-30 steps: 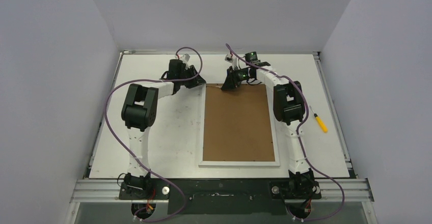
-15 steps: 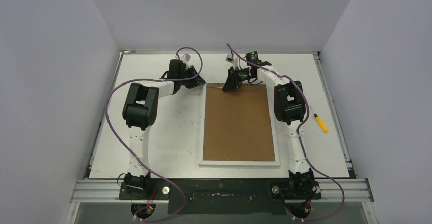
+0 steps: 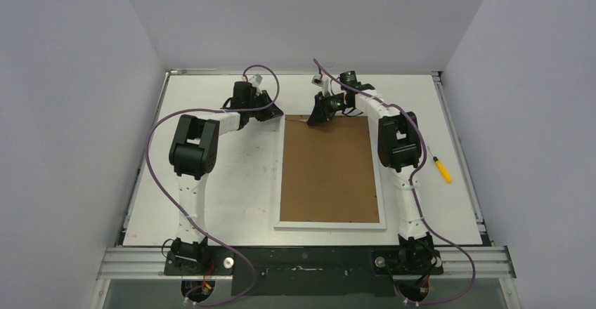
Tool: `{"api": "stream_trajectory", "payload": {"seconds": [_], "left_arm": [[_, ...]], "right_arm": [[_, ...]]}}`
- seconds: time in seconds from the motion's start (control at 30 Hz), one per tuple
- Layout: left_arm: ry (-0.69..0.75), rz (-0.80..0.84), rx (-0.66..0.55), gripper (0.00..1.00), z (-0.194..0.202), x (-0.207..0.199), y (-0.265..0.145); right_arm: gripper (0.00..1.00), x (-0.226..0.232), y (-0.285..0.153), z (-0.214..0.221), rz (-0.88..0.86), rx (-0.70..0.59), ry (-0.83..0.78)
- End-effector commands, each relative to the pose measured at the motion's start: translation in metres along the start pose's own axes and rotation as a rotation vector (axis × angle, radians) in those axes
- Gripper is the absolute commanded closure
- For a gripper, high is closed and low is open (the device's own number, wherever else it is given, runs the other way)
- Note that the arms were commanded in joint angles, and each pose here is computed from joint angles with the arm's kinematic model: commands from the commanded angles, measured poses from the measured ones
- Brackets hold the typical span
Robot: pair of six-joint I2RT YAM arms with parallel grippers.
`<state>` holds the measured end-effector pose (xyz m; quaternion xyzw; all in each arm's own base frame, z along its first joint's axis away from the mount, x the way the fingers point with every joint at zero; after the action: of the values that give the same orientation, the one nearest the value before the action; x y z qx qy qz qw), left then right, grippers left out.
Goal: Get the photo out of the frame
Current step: Release the photo frame item from the photo frame.
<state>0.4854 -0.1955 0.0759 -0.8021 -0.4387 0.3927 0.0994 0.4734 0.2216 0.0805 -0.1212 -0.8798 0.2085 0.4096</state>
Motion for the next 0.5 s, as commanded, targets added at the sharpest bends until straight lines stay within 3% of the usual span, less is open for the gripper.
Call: {"api": "stream_trajectory", "payload": {"seconds": [0.0,0.47], "left_arm": [[0.017,0.043,0.008,0.86,0.0008,-0.009,0.0033],[0.016,0.051,0.022,0.86,0.0078,-0.0123,0.0033]], "right_arm": [[0.95,0.0008,-0.0007,-0.0168,-0.008,-0.045,-0.043],[0.95,0.0045,0.0075,-0.0206,-0.037,-0.052,-0.046]]}}
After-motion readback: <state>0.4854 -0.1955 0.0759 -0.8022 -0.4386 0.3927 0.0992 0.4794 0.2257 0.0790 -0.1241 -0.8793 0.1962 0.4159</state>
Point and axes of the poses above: each gripper's point midway between its finger pads, its own y axis out along the fingers, its own x axis along the line the jaws close on, z = x × y, the point moved 7 cm from there along -y, back along the fingers, and after that the axes turned 14 degrees about y, right-handed, at the moved point
